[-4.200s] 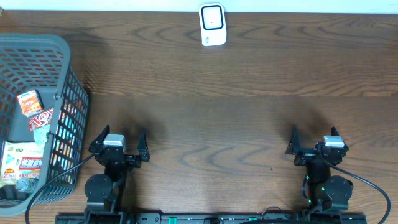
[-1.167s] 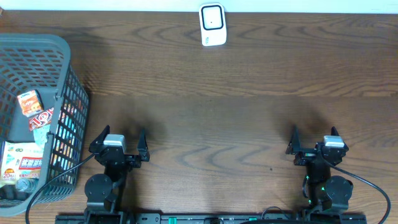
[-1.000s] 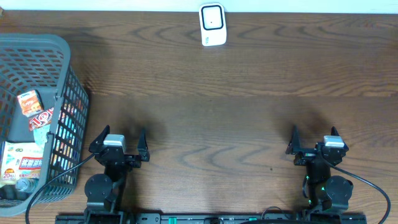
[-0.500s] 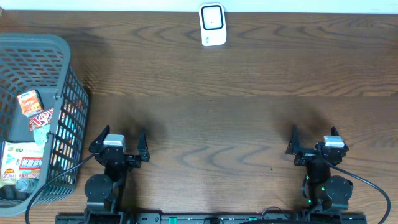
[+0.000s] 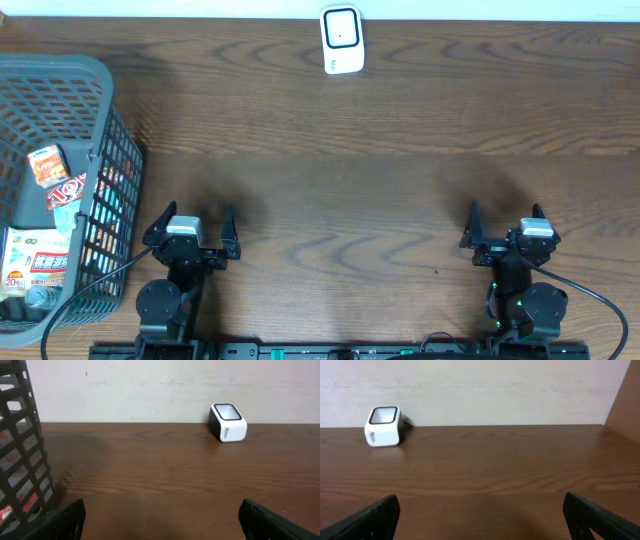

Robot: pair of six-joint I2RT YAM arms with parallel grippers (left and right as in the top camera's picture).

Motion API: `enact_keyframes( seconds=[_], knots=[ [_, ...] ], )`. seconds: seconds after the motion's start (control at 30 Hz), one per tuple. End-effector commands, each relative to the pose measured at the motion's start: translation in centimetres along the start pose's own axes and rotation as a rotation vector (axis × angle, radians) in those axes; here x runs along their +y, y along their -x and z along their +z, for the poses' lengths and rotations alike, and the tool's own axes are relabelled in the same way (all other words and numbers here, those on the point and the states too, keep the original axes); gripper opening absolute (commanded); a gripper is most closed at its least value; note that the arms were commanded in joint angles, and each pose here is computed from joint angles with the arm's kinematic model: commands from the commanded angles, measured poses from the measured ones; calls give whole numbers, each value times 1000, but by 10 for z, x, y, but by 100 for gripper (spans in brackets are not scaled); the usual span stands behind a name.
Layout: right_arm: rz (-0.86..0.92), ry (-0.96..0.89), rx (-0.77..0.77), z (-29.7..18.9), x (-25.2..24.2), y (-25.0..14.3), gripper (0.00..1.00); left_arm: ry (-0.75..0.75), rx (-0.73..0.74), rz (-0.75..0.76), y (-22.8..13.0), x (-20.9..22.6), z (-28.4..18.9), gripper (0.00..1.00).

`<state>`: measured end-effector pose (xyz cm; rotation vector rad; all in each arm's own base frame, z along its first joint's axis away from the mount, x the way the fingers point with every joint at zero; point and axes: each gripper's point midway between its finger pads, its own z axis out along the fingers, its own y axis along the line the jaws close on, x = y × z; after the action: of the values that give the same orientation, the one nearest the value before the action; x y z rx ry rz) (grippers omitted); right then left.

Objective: Scan the item barcode

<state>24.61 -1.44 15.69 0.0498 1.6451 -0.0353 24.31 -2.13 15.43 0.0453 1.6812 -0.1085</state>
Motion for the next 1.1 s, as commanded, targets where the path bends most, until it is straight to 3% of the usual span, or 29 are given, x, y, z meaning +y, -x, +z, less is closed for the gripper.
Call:
enact_keyframes(
  seconds=[0.0, 0.27, 0.43, 0.63, 0.9, 1.07],
  knots=[
    [-15, 16, 5, 0, 3, -1, 99, 27, 40, 0, -16, 5, 2, 98],
    [-15, 16, 5, 0, 3, -1, 99, 66, 19, 8, -11, 11, 2, 98],
    [-15, 17, 5, 0, 3, -1, 99, -118, -76, -40, 26, -21, -5, 98],
    [-15, 16, 5, 0, 3, -1, 99, -142, -142, -231, 80, -24, -20, 98],
    [-15, 17, 5, 0, 3, -1, 99, -303, -115, -246, 140, -54, -24, 98],
    [-15, 16, 5, 0, 3, -1, 99, -307, -47, -323, 172, -56, -9, 98]
  ],
)
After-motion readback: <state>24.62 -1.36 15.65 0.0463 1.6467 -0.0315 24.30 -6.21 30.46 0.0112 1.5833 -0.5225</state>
